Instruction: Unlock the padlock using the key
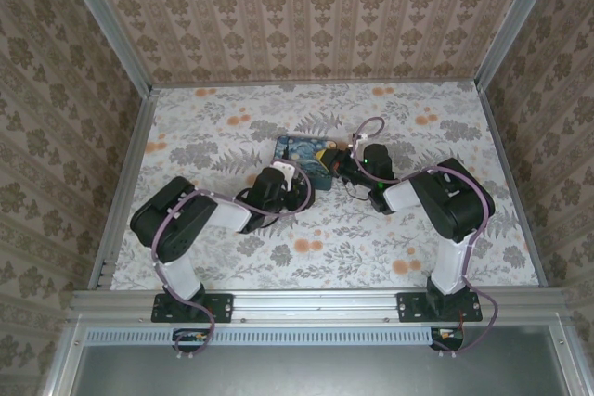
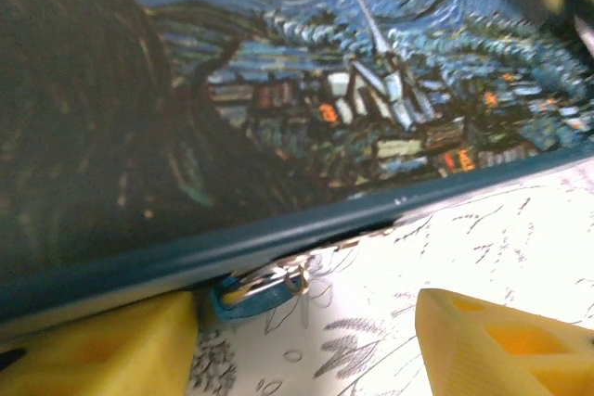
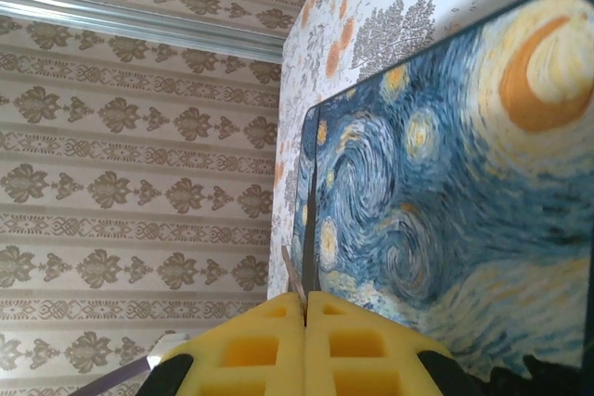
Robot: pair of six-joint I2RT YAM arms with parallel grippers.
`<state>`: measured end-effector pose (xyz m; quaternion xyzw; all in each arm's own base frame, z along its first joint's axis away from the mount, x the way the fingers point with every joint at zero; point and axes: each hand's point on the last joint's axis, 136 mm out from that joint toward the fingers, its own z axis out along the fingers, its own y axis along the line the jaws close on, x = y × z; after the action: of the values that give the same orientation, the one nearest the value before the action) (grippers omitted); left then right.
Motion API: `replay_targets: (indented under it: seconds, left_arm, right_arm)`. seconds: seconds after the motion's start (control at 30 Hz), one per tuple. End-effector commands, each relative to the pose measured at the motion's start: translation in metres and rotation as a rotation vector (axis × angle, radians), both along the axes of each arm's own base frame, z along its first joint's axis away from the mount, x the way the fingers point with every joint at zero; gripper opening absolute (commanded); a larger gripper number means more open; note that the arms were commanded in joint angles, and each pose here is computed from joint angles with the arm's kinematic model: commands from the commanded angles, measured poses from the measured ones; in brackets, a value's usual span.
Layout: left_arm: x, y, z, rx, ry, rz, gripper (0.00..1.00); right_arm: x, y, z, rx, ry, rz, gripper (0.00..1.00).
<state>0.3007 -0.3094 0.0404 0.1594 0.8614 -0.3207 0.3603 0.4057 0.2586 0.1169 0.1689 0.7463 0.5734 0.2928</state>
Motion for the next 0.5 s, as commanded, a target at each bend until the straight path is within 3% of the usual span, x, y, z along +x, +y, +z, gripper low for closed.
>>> replay_targets:
  seconds: [0.0, 0.27, 0.47]
  left_arm:
    - [0.002, -0.018, 0.021, -0.134, 0.0, -0.04, 0.63]
    - [0.008, -0.016, 0.033, -0.267, 0.036, -0.009, 0.61]
    - [0.01, -0.016, 0.022, -0.283, 0.07, 0.011, 0.6]
  right_arm:
    - [0.007, -0.001, 0.003, 0.01, -0.025, -0.006, 0.0]
    - [0.009, -0.007, -0.003, 0.008, -0.016, -0.016, 0.0]
    - [0.009, -0.008, -0.003, 0.012, -0.015, -0.019, 0.0]
